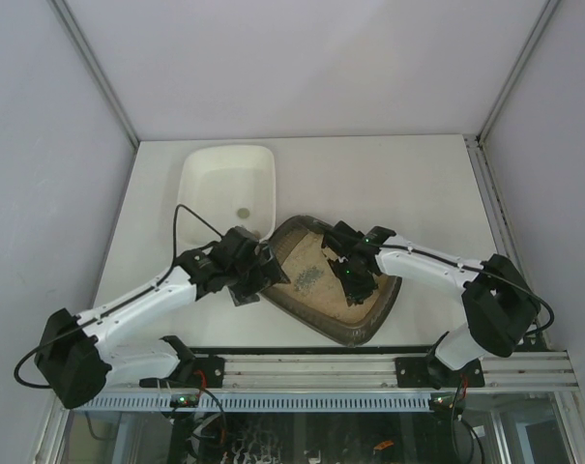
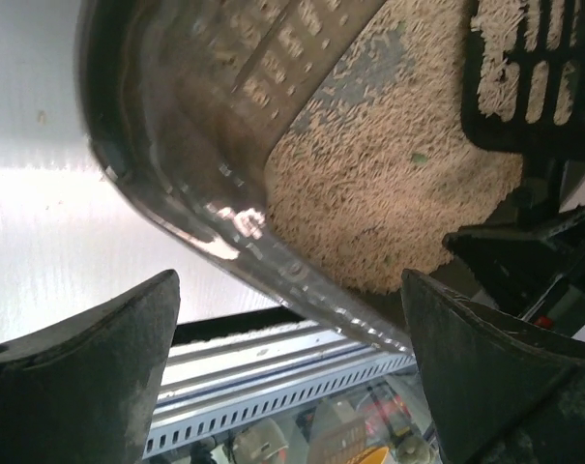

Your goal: Clean the litter box

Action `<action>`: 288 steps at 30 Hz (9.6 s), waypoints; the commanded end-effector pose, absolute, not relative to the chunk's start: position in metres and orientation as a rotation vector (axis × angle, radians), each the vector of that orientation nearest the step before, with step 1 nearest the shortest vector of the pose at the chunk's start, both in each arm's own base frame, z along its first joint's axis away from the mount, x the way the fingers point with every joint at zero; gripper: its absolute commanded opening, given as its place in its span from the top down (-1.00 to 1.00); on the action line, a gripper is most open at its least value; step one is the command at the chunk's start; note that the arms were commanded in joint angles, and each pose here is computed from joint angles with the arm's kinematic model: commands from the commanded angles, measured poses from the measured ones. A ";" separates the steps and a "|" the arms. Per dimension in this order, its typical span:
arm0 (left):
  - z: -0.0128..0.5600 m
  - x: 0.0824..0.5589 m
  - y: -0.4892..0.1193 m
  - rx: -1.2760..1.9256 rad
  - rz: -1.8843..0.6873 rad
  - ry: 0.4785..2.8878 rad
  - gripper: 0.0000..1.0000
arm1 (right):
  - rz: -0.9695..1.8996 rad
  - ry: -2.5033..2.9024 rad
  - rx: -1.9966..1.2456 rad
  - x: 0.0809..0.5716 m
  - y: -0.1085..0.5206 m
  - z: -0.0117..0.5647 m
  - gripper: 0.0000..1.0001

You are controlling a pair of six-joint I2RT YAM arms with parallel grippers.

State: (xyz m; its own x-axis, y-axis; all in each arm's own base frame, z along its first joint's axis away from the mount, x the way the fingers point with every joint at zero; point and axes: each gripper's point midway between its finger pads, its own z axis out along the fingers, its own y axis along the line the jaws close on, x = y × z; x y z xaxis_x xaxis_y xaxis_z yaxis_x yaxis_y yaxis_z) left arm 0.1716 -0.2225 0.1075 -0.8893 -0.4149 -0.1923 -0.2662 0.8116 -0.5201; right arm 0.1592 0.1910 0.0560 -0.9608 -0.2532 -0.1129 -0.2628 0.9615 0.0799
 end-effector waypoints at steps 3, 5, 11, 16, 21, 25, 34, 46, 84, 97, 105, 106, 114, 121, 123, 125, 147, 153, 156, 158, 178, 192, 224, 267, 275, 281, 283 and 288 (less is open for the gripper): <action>0.129 0.210 -0.248 -0.558 -0.736 2.610 -0.99 | 0.203 2.905 -0.293 0.180 0.198 0.068 1.00; 0.123 0.212 -0.258 -0.536 -0.770 2.619 -0.68 | 0.220 2.890 -0.280 0.183 0.198 0.071 1.00; 0.106 0.198 -0.268 -0.520 -0.785 2.700 -0.18 | 0.262 2.868 -0.251 0.188 0.193 0.077 1.00; 0.092 0.200 -0.269 -0.457 -0.712 2.727 0.21 | 0.293 2.842 -0.244 0.190 0.191 0.082 1.00; 0.111 0.222 -0.294 -0.250 -0.705 2.705 0.46 | 0.388 2.786 -0.202 0.191 0.192 0.093 1.00; 0.127 0.245 -0.317 -0.098 -0.681 2.691 0.56 | 0.570 2.797 -0.150 0.175 0.198 0.095 1.00; 0.135 0.293 -0.340 0.056 -0.610 2.616 0.67 | 0.529 2.874 -0.126 0.139 0.174 0.094 1.00; 0.156 0.394 -0.323 0.024 -0.546 2.459 0.64 | 0.581 2.976 -0.148 0.114 0.201 0.078 1.00; 0.153 0.270 -0.304 -0.279 -0.830 2.658 -0.99 | 0.496 2.809 -0.327 0.158 0.200 0.088 1.00; 0.139 0.272 -0.292 -0.471 -0.916 2.587 -0.99 | 0.497 2.817 -0.444 0.157 0.187 0.084 1.00; 0.138 0.282 -0.307 -0.550 -1.013 2.540 -0.99 | 0.367 2.978 -0.467 0.151 0.180 0.068 1.00; 0.139 0.284 -0.310 -0.561 -1.023 2.530 -0.99 | 0.360 2.993 -0.468 0.150 0.180 0.066 1.00; 0.136 0.293 -0.320 -0.621 -1.044 2.526 -0.99 | 0.425 2.977 -0.481 0.158 0.198 0.058 1.00; 0.130 0.292 -0.315 -0.645 -1.038 2.514 -0.99 | 0.594 2.968 -0.563 0.154 0.228 0.050 1.00; 0.131 0.293 -0.314 -0.649 -1.036 2.502 -0.99 | 0.661 2.954 -0.584 0.152 0.238 0.049 1.00; 0.132 0.294 -0.313 -0.654 -1.039 2.493 -0.99 | 0.744 2.924 -0.591 0.150 0.247 0.048 1.00; 0.129 0.306 -0.289 -0.730 -1.034 2.442 -1.00 | 1.342 2.708 -0.361 0.147 0.274 0.059 1.00; 0.131 0.307 -0.286 -0.729 -1.041 2.438 -1.00 | 1.404 2.664 -0.221 0.149 0.257 0.065 1.00; 0.133 0.309 -0.282 -0.733 -1.041 2.427 -1.00 | 1.408 2.648 -0.182 0.150 0.251 0.067 1.00; 0.135 0.310 -0.280 -0.726 -1.043 2.422 -1.00 | 1.401 2.639 -0.159 0.151 0.248 0.069 1.00; 0.180 0.319 -0.157 -0.352 -0.714 2.474 -0.99 | 1.577 2.109 0.063 0.157 0.221 0.110 1.00; 0.190 0.288 -0.071 -0.493 -0.622 2.424 -0.99 | 1.896 1.736 0.129 0.140 0.217 0.170 1.00; 0.195 0.252 -0.093 -0.470 -0.816 2.477 -0.75 | 1.860 2.242 0.504 0.102 0.219 0.105 1.00; 0.188 0.243 -0.088 -0.524 -0.868 2.461 -0.99 | 1.186 2.191 -0.030 0.126 0.177 0.192 1.00; 0.203 0.270 -0.051 -0.591 -0.785 2.390 -0.99 | 1.226 2.150 -0.160 0.151 0.199 0.218 1.00; 0.212 0.279 -0.014 -0.712 -0.717 2.482 -0.98 | 1.373 2.206 -0.158 0.196 0.241 0.238 1.00; 0.216 0.283 -0.001 -0.762 -0.712 2.462 -0.97 | 1.375 2.263 -0.184 0.213 0.261 0.242 1.00; 0.222 0.285 0.020 -0.793 -0.622 2.423 -0.97 | 1.352 2.341 -0.307 0.250 0.320 0.241 1.00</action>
